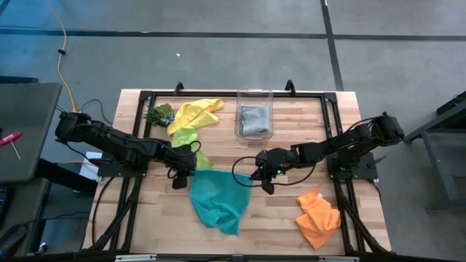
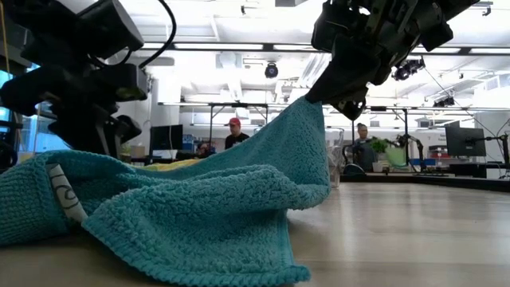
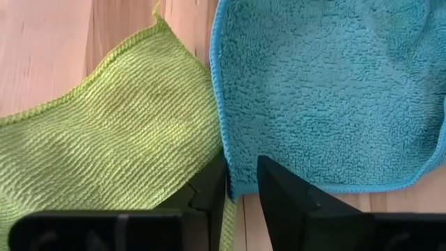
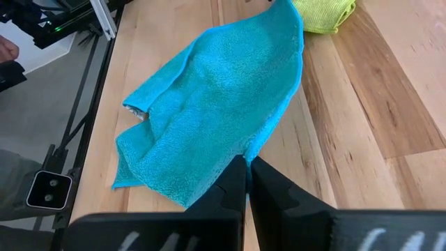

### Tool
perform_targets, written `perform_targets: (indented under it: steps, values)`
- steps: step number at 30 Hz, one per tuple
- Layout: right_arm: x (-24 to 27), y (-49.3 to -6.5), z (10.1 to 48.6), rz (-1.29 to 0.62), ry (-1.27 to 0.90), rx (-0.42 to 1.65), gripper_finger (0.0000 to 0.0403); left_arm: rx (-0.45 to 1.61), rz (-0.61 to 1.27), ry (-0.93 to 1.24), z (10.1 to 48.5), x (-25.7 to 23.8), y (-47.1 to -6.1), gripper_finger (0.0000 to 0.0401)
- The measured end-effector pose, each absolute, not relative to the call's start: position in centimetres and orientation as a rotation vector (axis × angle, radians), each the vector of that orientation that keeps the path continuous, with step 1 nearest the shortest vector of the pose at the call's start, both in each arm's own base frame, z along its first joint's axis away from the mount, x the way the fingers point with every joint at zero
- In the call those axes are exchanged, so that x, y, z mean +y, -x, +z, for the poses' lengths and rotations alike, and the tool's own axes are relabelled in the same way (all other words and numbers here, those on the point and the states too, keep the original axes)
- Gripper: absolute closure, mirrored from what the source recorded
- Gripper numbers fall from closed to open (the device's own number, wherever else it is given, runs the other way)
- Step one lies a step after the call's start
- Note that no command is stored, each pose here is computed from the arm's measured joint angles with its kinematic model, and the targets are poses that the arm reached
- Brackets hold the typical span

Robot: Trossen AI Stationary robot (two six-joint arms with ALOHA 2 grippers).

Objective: Fold microfiber towels
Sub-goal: Fold the blue microfiber cloth

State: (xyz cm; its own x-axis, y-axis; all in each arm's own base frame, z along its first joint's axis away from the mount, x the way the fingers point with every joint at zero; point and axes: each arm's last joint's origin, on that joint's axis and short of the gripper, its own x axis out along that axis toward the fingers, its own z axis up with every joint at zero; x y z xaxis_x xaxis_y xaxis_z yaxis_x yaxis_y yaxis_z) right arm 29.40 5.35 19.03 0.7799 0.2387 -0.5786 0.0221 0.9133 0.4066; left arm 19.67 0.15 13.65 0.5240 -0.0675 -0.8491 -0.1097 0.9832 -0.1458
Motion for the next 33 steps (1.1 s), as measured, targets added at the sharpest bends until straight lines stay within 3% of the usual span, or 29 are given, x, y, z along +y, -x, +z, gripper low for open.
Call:
perform_targets:
  steps: [16, 21, 33]
  values:
    - [5.4, -29.3, 19.8, 0.136, -0.442, 0.639, 0.0403, 1.010, -0.003, 0.237, 14.6, 0.0, -19.9, 0.0396]
    - [5.1, -28.2, 22.4, 0.152, -0.426, 0.546, 0.0403, 0.943, -0.022, 0.195, 18.8, 0.1, -20.9, 0.0399]
    - [3.8, -23.4, 29.0, 0.031, -0.361, 0.349, 0.0403, 0.709, 0.150, -0.001, 33.0, 0.8, -20.7, 0.0401]
